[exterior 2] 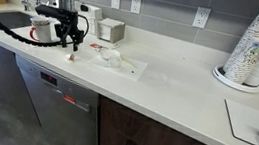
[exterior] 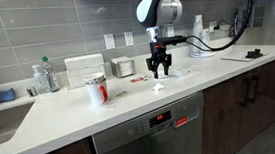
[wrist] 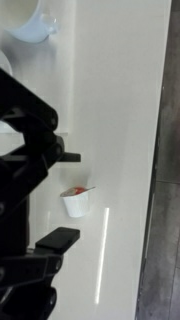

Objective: Move the white thing to the right

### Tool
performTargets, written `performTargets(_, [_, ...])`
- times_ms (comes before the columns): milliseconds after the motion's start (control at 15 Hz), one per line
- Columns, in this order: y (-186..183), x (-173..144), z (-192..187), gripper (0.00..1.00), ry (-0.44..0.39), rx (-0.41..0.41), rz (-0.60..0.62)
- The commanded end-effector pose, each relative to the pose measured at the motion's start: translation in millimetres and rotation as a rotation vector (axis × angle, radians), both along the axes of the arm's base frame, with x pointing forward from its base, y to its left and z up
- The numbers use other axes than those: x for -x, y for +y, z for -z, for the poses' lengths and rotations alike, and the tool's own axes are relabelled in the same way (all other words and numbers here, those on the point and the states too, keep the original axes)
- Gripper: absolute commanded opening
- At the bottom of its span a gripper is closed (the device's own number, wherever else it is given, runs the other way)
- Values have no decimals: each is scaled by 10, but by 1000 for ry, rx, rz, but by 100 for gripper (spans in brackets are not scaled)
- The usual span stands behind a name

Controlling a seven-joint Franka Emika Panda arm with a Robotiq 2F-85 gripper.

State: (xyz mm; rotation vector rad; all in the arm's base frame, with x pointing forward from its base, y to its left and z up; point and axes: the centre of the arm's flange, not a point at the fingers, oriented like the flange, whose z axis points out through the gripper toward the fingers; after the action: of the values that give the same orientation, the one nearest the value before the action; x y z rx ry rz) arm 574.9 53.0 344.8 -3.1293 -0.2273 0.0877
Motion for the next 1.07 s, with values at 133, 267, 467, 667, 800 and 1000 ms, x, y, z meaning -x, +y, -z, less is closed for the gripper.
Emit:
performTargets(133, [29,-184,190,53,8,18,6])
performTargets(267, [35,-206,236,53,20,20,0])
performTargets(467, [47,-237,292,43,31,16,-4])
performTargets(667, [59,-265,318,36,34,15,-5])
performTargets(800, [59,-283,325,34,42,9,-11])
performTargets(1000, [62,-310,356,33,50,8,-12])
